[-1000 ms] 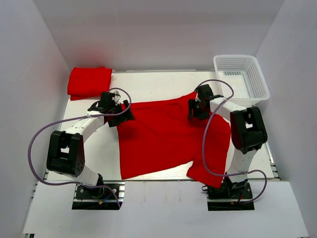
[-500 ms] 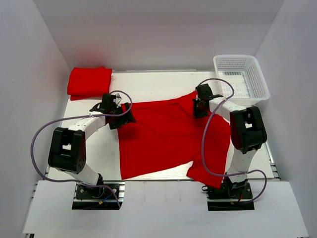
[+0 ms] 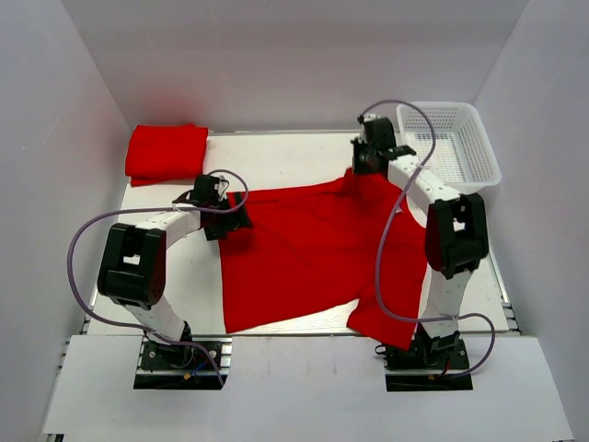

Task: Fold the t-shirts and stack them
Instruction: Flatten out the tshirt

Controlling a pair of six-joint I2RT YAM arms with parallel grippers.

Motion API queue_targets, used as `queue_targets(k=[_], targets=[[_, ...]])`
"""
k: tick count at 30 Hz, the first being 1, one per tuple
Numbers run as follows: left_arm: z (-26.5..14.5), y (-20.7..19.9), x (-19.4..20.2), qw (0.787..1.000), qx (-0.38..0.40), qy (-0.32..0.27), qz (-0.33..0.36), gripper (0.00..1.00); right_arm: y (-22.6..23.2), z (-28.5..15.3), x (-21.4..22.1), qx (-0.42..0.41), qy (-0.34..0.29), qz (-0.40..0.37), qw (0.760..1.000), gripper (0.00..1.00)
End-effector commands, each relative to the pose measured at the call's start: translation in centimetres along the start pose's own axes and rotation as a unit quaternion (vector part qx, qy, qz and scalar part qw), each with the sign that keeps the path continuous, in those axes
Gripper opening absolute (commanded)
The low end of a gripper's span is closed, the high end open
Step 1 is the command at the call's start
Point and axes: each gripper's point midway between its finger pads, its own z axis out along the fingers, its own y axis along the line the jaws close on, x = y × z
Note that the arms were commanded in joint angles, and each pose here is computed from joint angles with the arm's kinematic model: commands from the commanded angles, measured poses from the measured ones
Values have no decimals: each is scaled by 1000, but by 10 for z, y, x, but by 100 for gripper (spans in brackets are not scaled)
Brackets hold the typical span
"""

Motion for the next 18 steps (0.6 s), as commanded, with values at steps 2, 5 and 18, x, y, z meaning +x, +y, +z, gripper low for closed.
queue_targets(k=[2,5,18], targets=[[-1,-4,-24,1000,-4,-24,2,100,1,32,-60,5,-76,-46,996,0],[5,2,-31,999,-25,-20,9,100,-2,61,-95,14,-123,-76,989,0],[15,-6,-64,999,-42,-16,22,100,37,106,-244,7,-467,-220,856,90]])
